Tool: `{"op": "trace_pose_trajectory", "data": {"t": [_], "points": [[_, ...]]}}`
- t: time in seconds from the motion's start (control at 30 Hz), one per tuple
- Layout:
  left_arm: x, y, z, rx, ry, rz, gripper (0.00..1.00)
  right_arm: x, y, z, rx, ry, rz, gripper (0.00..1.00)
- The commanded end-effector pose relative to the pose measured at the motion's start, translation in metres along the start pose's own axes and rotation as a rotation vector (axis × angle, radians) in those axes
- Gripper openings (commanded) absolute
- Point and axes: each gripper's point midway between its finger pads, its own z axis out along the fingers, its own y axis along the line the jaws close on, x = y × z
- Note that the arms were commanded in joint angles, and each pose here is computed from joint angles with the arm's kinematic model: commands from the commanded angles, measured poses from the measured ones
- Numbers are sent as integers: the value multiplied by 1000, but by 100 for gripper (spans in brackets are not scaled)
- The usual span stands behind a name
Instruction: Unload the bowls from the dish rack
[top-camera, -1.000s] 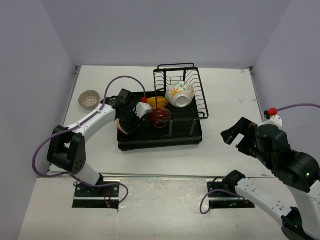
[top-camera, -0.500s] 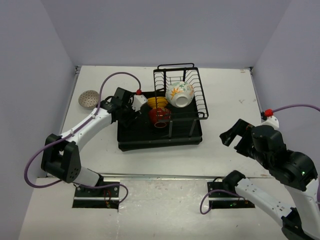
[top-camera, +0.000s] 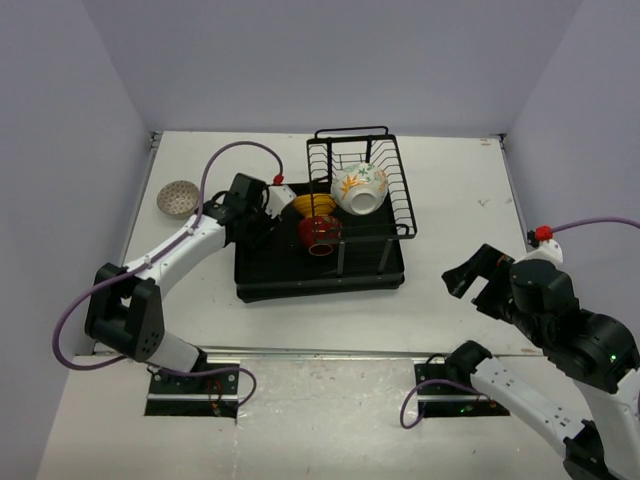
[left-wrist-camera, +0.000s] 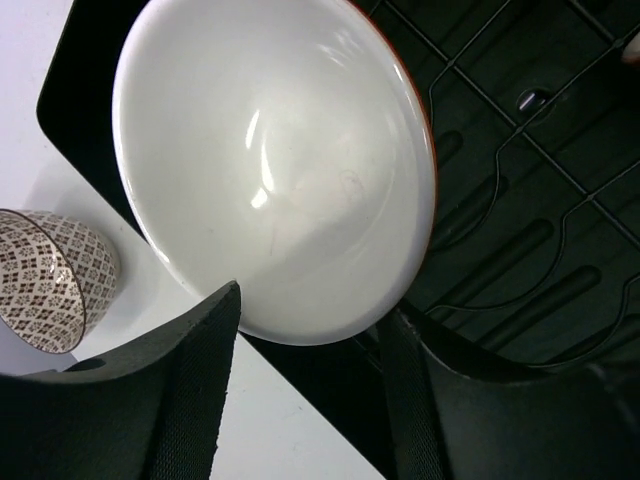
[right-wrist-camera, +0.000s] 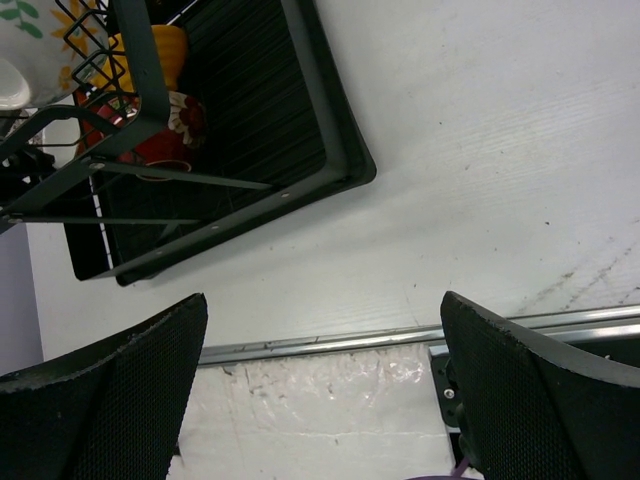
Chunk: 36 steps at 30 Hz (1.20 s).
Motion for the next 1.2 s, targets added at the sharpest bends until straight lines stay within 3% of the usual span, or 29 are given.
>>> {"op": "trace_pose_trajectory", "data": {"t": [0.0, 0.23, 0.43, 0.63, 0.73, 0.77, 0.8, 1.17], "points": [[4, 12, 3, -23, 16, -13, 56, 2, -1, -2, 1, 11, 14, 99], [-7, -6, 7, 89, 0, -24, 52, -1, 3, -3, -6, 7, 13, 99], [-15, 0, 13, 52, -55, -25, 47, 3, 9, 5, -11, 28, 5, 99], [-25, 12, 15, -18, -122, -54, 29, 1, 15, 5, -21, 34, 3, 99], [-29, 17, 16, -46, -150, -60, 15, 0, 16, 4, -23, 37, 2, 99], [-29, 18, 18, -48, -147, -64, 2, 0, 16, 5, -21, 38, 2, 99], [-30, 20, 18, -51, -145, -68, 0, 1, 16, 5, -20, 41, 1, 99], [-46, 38, -7, -87, -211, -88, 0, -8, 21, 12, 19, 29, -27, 99]]}}
